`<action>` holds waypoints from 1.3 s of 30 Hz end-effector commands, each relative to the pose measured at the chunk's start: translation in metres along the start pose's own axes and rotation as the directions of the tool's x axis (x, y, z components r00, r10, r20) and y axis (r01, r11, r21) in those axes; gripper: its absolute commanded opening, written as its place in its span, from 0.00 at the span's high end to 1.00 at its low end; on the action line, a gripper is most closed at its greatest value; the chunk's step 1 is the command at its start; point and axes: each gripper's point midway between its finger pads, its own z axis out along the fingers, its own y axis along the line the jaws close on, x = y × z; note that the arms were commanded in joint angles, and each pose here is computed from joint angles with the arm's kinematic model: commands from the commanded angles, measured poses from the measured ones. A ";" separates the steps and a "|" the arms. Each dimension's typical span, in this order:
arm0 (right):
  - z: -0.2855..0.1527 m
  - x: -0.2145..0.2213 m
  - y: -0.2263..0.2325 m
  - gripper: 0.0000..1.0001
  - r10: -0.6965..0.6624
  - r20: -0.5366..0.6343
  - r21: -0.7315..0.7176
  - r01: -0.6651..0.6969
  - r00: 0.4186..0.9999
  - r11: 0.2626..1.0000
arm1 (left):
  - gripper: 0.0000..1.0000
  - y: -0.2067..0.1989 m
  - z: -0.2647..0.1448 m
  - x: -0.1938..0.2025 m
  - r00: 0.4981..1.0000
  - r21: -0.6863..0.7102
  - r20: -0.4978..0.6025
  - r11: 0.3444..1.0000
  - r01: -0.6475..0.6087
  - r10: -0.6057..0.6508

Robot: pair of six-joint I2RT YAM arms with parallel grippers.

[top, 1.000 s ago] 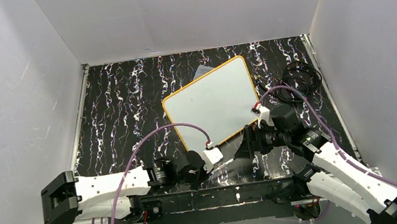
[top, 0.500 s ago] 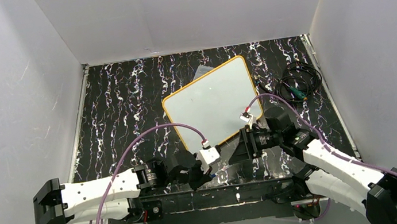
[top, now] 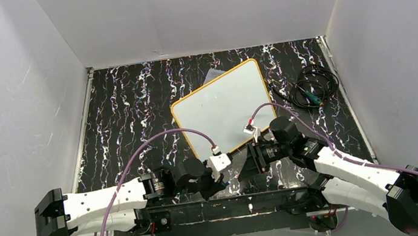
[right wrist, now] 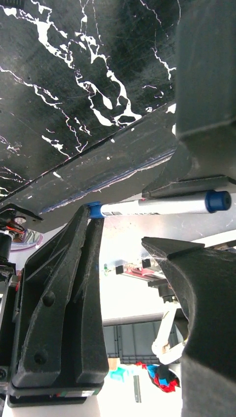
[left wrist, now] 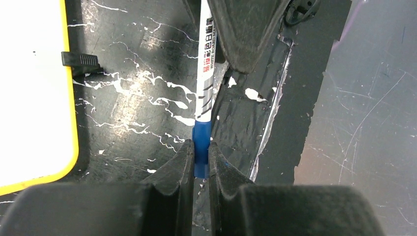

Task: Write a sentence on the whiteboard
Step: Open the whiteboard marker at the center of the board.

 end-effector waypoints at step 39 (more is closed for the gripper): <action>-0.041 -0.044 0.048 0.99 -0.207 0.128 -0.001 0.209 0.970 0.978 | 1.00 0.016 0.002 0.014 1.000 -0.080 0.000 0.997 -0.013 0.013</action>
